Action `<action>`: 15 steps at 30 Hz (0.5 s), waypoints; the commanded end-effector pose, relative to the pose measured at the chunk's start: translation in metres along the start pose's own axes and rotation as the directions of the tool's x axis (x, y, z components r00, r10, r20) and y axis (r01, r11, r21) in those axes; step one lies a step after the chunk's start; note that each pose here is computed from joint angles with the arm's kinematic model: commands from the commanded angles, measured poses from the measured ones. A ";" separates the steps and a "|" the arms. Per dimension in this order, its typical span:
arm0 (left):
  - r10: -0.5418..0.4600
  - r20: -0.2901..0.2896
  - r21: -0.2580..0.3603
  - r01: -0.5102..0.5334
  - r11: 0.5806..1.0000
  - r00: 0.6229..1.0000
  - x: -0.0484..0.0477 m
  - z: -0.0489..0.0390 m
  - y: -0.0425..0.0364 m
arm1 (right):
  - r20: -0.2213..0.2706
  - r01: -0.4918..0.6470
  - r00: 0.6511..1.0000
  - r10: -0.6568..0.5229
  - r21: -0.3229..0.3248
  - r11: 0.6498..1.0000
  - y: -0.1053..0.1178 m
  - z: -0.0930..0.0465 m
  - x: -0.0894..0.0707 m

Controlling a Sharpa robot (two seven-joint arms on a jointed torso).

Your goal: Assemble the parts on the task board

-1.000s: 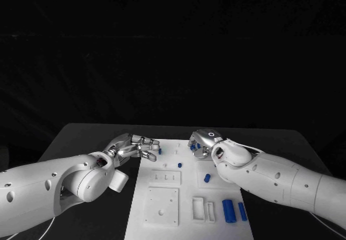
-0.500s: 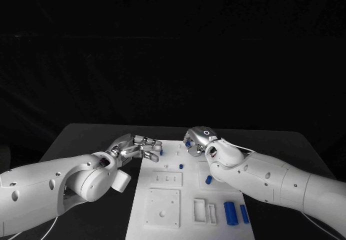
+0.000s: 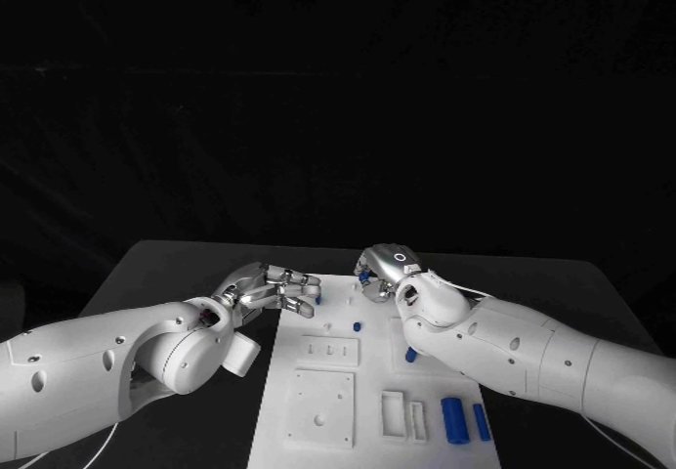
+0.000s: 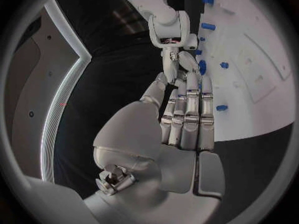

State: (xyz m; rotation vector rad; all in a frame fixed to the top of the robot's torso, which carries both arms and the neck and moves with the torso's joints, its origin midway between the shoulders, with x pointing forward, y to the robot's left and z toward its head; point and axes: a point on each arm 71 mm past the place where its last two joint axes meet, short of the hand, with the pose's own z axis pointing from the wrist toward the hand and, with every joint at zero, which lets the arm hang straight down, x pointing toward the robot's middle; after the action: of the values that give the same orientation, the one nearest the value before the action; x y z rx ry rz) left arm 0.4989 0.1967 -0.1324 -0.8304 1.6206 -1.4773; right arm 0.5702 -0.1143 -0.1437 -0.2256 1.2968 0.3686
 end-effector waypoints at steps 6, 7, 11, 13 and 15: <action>0.003 -0.020 0.008 -0.003 1.000 1.000 0.0031 0.0024 -0.0024 | 0.004 0.008 1.000 -0.008 -0.014 1.000 0.006 0.002 0.000; 0.003 -0.021 0.008 -0.003 1.000 1.000 0.0032 0.0025 -0.0025 | 0.002 0.007 1.000 -0.007 -0.016 1.000 0.006 0.002 0.000; 0.003 -0.022 0.009 -0.003 1.000 1.000 0.0034 0.0029 -0.0029 | -0.010 0.004 1.000 -0.004 -0.027 1.000 0.009 0.002 0.001; 0.004 -0.021 0.010 -0.004 1.000 1.000 0.0034 0.0030 -0.0031 | -0.017 0.003 1.000 -0.003 -0.033 0.999 0.010 0.001 0.001; 0.004 -0.021 0.010 -0.004 1.000 1.000 0.0033 0.0031 -0.0032 | -0.021 0.002 1.000 -0.003 -0.037 0.999 0.011 0.001 0.001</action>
State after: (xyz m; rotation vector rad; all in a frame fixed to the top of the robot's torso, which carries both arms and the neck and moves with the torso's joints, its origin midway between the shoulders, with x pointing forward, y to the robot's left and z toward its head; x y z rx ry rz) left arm 0.5004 0.1946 -0.1312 -0.8241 1.6215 -1.4777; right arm 0.5681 -0.1063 -0.1432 -0.2355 1.2981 0.3859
